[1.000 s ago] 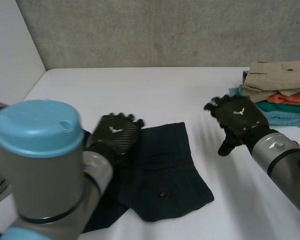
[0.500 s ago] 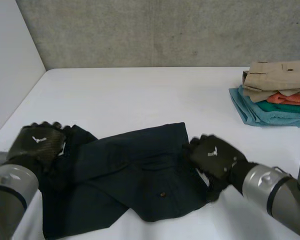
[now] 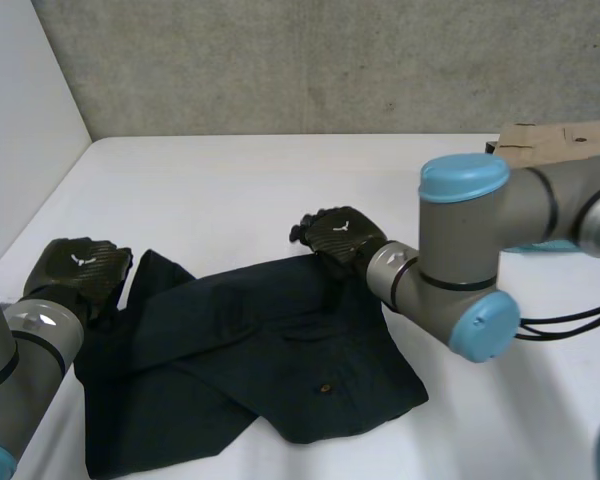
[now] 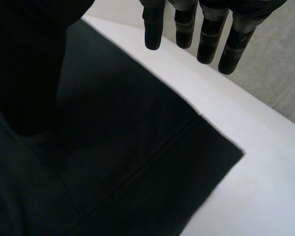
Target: Fold the laundry.
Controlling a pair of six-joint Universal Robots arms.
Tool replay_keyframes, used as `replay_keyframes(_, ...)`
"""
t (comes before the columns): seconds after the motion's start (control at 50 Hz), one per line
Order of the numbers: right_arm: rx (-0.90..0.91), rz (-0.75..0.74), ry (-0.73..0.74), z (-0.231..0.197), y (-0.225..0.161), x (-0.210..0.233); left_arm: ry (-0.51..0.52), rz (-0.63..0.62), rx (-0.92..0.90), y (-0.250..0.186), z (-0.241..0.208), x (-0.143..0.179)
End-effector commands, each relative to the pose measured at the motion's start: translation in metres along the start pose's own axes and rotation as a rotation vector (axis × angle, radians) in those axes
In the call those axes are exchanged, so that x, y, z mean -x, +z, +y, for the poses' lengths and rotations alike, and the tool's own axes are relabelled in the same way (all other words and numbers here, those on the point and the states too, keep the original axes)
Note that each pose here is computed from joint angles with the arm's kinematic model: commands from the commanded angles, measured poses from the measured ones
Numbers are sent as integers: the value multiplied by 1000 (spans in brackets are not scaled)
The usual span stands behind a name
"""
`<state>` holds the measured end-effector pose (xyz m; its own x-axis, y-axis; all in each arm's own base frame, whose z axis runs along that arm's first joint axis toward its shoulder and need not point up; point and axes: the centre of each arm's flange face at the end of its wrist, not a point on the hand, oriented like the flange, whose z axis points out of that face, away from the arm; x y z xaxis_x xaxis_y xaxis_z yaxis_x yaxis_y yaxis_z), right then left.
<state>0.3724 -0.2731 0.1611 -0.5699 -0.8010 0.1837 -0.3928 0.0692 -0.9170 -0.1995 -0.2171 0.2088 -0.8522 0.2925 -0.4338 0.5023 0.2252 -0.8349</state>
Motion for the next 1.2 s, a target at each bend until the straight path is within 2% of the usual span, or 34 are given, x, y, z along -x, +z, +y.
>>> replay_keyframes(0.02,36,88,-12,15,17,-5,1,30,17,8,6,-4)
replay_keyframes(0.2,-24,146,-33,-17,0,-12,7,55,35,9,10,-10)
replay_keyframes(0.44,0,139,-64,-15,-6,-9,5,72,6,-11,5,-12)
replay_keyframes(0.56,11,134,-61,-13,-11,-8,28,87,52,6,16,-20)
replay_keyframes(0.7,1,131,-62,-19,-20,-7,33,93,84,45,24,-31)
replay_keyframes(0.8,-35,129,-69,-33,-31,-10,27,76,48,59,12,-28)
replay_keyframes(0.88,-91,145,-84,-54,-42,-13,6,33,-71,53,-21,-16)
replay_keyframes(0.9,-106,152,-89,-60,-46,-14,-15,-10,-163,43,-45,-2)
replay_keyframes(0.96,-195,188,-124,-89,-60,-20,-52,-77,-311,27,-79,19)
replay_keyframes(1.04,-353,255,-182,-130,-81,-29,-103,-216,-612,-7,-139,53)
replay_keyframes(1.12,-495,312,-220,-165,-105,-37,-131,-290,-782,-38,-172,73)
replay_keyframes(1.2,-573,350,-237,-189,-133,-40,-143,-308,-845,-64,-185,81)
